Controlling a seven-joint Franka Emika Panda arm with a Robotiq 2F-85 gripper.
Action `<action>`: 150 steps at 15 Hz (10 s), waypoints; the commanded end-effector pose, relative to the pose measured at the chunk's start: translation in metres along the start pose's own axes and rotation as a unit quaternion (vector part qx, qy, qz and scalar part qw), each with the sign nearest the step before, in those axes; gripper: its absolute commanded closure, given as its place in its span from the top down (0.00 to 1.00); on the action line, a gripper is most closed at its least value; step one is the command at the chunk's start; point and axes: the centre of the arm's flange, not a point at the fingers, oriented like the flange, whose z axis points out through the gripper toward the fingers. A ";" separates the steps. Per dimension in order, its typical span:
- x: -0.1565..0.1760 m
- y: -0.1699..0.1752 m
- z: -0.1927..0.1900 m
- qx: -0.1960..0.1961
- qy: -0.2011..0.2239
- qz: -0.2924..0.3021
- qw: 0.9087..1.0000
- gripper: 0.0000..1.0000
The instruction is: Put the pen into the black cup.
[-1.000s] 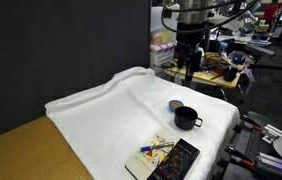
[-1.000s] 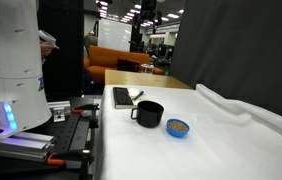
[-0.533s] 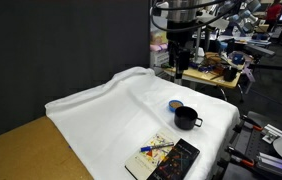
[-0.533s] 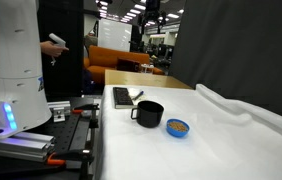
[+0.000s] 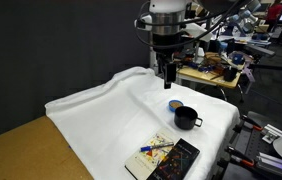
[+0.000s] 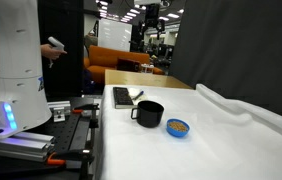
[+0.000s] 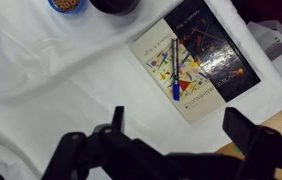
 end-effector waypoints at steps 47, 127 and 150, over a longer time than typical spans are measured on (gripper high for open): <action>0.062 -0.011 0.121 0.061 -0.050 -0.004 0.997 1.00; 0.081 -0.027 0.331 0.093 -0.201 0.042 0.974 1.00; 0.085 -0.046 0.342 0.100 -0.200 0.025 0.974 1.00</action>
